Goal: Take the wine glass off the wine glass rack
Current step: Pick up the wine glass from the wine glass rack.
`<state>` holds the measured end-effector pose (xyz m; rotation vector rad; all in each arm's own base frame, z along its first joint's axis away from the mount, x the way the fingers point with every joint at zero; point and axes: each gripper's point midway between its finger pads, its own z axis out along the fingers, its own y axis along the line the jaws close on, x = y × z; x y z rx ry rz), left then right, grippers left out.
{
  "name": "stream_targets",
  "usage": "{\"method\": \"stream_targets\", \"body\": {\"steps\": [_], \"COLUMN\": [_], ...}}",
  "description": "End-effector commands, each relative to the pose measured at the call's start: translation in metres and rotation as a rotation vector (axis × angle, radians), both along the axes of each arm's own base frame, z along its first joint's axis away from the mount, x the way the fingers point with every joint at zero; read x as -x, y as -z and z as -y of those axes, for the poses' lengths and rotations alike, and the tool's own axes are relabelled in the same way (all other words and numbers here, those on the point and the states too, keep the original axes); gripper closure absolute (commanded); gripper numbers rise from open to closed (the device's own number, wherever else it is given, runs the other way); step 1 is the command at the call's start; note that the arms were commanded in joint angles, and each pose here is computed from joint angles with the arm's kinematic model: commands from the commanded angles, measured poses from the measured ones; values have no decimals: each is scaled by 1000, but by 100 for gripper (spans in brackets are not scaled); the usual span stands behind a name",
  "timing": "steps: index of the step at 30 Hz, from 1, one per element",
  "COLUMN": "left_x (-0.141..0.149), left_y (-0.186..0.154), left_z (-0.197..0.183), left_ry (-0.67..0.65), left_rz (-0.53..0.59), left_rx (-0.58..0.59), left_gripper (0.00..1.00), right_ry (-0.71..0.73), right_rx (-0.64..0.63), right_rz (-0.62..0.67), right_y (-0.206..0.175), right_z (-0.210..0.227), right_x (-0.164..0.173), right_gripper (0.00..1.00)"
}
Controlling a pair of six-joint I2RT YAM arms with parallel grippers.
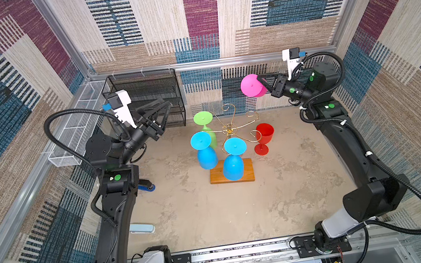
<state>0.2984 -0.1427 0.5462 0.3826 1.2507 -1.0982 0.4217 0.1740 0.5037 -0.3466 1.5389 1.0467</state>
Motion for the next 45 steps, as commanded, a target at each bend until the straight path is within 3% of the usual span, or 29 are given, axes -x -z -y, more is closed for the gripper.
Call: {"method": "stream_targets", "body": {"steps": [1,8,18,38,45], "left_x": [15,4,-7,-14,-12], "left_y": [-2,1,11,13,9], "left_z": [31,88,146,170,170], "left_ry": [175,358,490,526,542], "left_rz": [-20,-75,-107,-108,-102], "left_rx": [-17,-23,-40,-19,-5], "left_gripper": [48,56,63,63,79], "right_ry": [-5,-80,-182,-294,-300], "right_rx": [24,17,-4,-24,-31], "right_rz": [106,184,231,236,231], "right_y": [-20,-47,-59,-57,-54], "right_z": [1,-4,-24,-66,-74], "right_x": [18,51,81,106,104], "right_gripper": [100,100,100,100,100]}}
